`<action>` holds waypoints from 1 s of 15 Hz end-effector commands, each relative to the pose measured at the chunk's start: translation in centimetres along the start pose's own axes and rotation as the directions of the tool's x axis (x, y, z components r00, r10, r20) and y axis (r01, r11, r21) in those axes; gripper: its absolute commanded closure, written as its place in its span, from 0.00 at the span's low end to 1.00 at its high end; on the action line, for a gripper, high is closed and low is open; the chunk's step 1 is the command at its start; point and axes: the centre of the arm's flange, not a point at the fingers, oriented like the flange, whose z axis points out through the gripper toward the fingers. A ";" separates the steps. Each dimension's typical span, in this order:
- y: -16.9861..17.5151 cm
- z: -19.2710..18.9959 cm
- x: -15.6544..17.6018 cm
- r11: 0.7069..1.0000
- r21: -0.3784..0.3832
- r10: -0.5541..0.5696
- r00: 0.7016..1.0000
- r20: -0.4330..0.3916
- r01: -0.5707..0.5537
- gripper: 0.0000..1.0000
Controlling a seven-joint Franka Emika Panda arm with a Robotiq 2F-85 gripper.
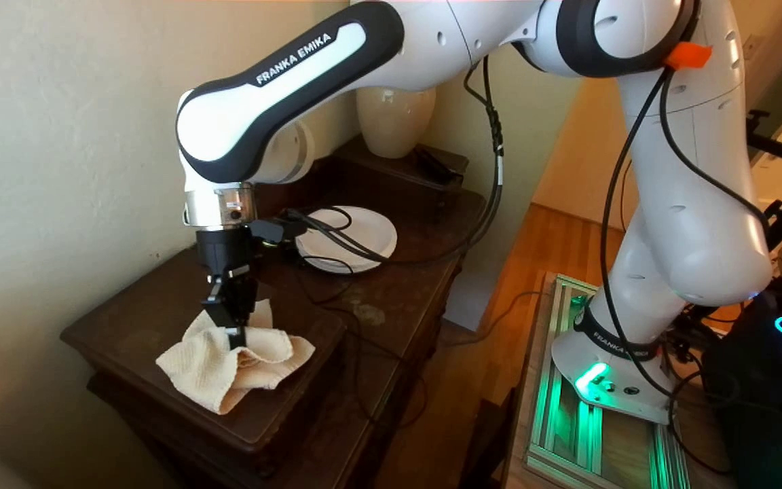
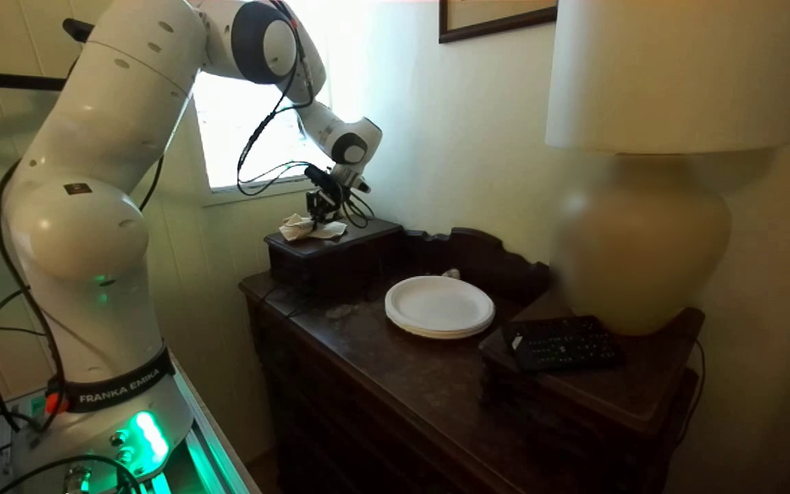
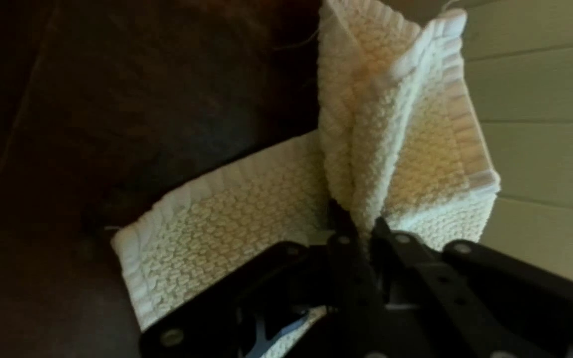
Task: Use the towel to wipe the left side of the cabinet.
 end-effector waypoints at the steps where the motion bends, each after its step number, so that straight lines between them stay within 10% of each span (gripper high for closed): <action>1: -0.3 0.0 -3.4 0.998 0.018 0.053 0.995 0.087 -0.055 0.97; 6: 2.9 -0.6 -5.2 0.988 -0.043 0.151 0.984 0.095 -0.147 0.97; 15: 8.0 -2.5 -0.8 0.981 -0.056 0.174 0.971 -0.161 -0.185 0.98</action>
